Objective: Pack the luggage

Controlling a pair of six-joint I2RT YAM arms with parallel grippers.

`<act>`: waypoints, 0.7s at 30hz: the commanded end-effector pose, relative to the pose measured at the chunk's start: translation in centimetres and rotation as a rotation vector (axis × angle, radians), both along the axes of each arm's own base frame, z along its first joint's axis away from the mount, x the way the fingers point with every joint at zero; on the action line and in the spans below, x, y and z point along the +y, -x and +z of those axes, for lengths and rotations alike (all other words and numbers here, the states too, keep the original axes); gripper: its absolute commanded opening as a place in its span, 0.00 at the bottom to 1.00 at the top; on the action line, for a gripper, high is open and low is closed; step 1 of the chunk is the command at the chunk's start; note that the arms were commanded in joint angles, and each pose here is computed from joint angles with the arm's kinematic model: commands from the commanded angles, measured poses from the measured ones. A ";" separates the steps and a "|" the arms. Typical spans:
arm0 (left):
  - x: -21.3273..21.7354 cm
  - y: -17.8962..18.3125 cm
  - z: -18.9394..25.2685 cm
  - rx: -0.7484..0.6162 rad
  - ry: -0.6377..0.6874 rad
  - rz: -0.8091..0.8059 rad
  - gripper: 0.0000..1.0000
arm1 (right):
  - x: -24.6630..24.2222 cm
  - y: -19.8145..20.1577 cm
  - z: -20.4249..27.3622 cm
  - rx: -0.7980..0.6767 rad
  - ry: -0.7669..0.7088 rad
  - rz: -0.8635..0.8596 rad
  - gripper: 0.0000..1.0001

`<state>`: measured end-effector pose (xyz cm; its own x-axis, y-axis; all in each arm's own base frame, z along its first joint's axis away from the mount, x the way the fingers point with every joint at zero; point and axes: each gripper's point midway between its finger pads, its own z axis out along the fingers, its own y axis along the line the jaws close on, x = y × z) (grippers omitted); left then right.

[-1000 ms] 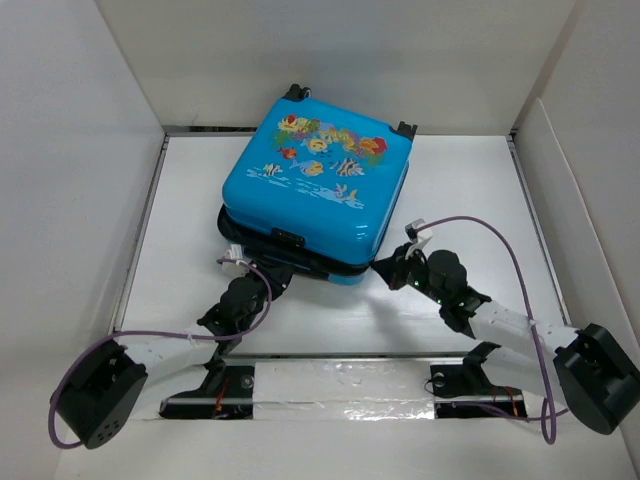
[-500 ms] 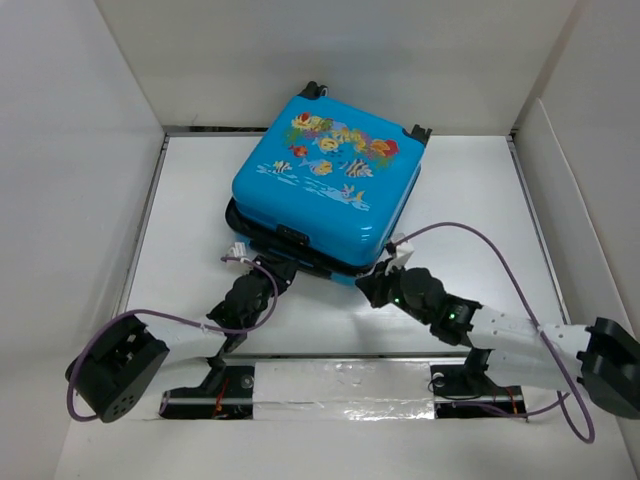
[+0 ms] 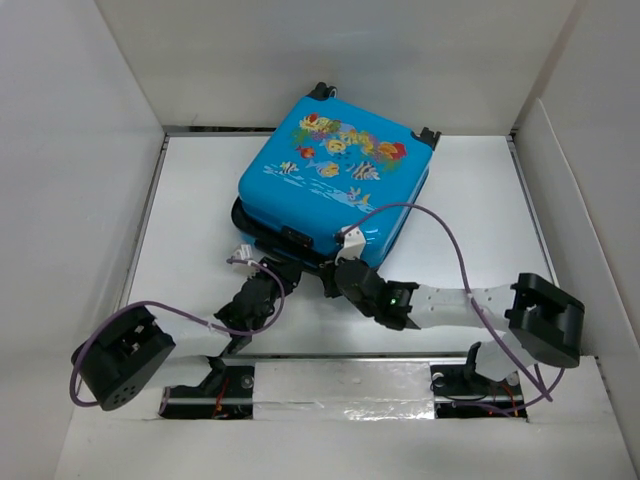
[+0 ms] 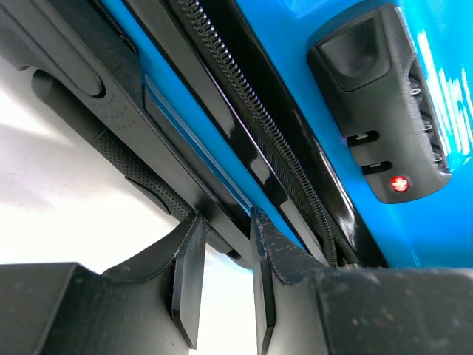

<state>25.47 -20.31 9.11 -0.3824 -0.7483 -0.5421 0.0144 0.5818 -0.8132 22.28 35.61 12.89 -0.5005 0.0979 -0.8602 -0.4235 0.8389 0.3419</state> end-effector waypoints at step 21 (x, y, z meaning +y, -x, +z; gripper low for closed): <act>-13.5 4.3 5.7 -0.214 0.222 -0.519 0.00 | 4.0 4.0 9.9 -0.051 -0.312 0.475 0.00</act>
